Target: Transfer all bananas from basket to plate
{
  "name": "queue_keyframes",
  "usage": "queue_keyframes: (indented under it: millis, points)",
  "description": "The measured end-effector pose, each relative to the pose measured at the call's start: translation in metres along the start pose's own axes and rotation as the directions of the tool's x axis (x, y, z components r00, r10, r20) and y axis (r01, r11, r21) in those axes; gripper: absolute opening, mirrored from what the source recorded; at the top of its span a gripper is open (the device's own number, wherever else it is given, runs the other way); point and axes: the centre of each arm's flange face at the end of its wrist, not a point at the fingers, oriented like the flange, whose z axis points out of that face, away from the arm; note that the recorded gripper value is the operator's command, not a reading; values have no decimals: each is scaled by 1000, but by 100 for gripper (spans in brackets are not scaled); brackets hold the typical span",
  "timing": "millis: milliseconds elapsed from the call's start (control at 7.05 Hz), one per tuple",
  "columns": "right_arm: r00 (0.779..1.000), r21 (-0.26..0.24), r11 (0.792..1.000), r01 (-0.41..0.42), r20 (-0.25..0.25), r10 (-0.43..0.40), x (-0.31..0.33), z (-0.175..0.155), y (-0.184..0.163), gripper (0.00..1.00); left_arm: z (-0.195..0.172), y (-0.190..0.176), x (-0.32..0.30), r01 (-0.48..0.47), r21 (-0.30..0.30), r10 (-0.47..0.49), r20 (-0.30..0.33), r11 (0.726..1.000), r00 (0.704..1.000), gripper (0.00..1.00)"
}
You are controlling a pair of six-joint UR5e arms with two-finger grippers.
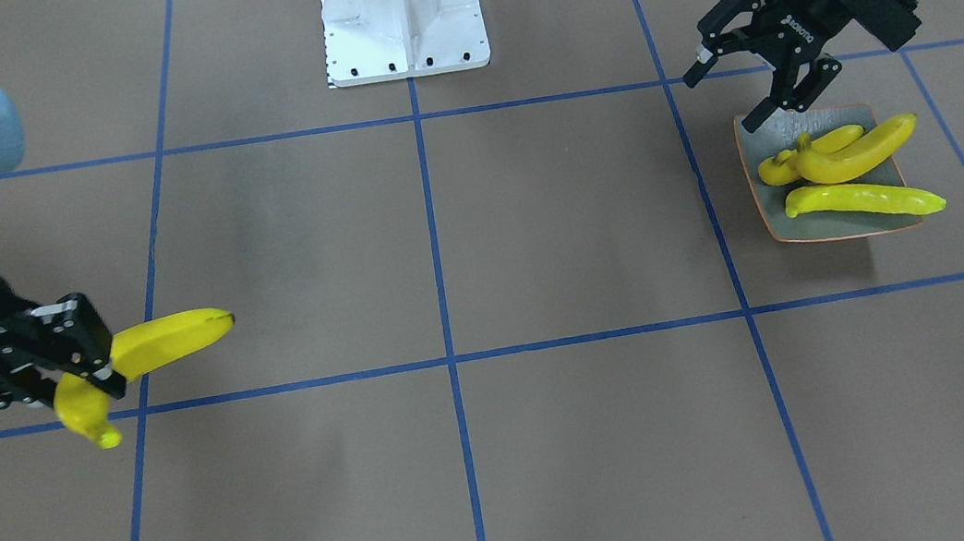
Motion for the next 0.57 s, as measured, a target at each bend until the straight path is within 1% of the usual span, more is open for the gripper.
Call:
queue_keyframes:
  millis: [142, 284, 567]
  points:
    - [999, -1, 1000, 16, 46, -16, -37, 1, 4, 0, 12, -19, 28, 12, 18, -11, -53, 1000, 999, 100]
    - [996, -8, 1000, 30, 90, -29, -75, 3, 8, 0, 22, -35, 49, 28, 29, -25, -93, 999, 995, 100]
    - [984, -23, 997, 69, 169, -64, -134, 2, 27, 0, 39, -51, 73, 29, 33, -24, -138, 999, 990, 100]
